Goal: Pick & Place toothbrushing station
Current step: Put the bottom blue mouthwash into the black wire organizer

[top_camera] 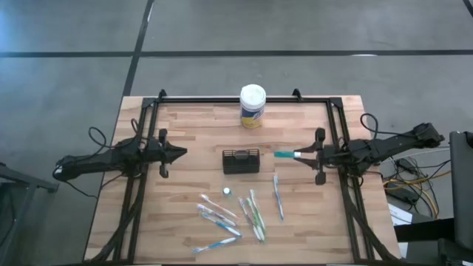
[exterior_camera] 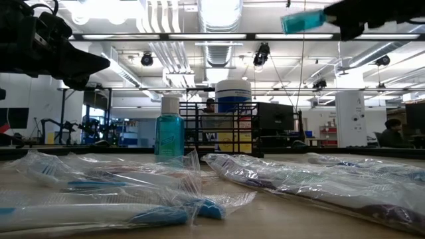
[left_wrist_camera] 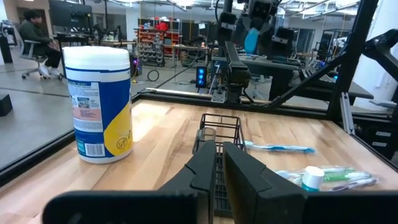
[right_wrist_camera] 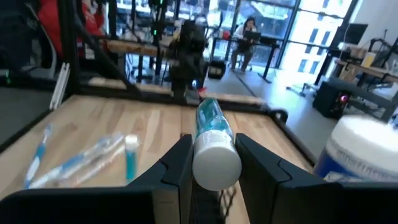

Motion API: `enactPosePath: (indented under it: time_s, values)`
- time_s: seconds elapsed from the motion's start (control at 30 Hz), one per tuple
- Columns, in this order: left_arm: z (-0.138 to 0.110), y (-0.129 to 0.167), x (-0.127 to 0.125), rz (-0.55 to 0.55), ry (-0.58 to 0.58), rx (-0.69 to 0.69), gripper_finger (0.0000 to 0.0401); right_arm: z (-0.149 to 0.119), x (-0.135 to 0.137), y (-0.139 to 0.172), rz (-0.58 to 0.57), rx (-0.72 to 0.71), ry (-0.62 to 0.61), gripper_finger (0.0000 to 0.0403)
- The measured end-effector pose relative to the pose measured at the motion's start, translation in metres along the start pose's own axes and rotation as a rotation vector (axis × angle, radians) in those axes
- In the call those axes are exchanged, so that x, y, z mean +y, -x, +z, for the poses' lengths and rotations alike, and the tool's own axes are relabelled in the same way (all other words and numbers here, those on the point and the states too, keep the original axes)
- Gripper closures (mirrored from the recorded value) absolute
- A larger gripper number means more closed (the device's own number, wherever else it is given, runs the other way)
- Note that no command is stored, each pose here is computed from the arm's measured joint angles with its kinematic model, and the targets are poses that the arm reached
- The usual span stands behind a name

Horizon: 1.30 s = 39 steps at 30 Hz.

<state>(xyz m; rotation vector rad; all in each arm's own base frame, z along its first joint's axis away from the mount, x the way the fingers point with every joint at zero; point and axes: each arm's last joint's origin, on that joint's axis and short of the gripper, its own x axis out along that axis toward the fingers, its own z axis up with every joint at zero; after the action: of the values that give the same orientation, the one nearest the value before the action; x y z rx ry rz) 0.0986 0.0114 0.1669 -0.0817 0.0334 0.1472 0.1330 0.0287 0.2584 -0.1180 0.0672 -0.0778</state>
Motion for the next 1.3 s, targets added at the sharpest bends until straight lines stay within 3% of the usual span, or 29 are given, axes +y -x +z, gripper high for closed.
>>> enactPosePath:
  time_s: [0.17,0.5,0.63,0.93,1.3]
  values:
    - [0.000,0.000,0.000,0.000,0.000,-0.001,0.0366,0.041,-0.004,-0.005,-0.063,0.069,0.021,0.0312]
    - [0.000,0.000,0.000,0.002,0.001,0.000,0.0366,0.118,-0.013,-0.057,-0.199,0.594,0.127,0.0312]
    - [0.000,0.000,0.000,0.002,0.001,-0.001,0.0366,0.136,-0.015,-0.090,-0.147,0.769,0.148,0.0312]
    - [0.000,0.000,0.000,0.002,0.002,-0.001,0.0366,0.163,-0.022,-0.164,0.015,0.912,0.187,0.0312]
    - [0.000,0.000,0.000,0.002,0.002,-0.001,0.0366,0.146,-0.024,-0.233,0.274,1.077,0.245,0.0312]
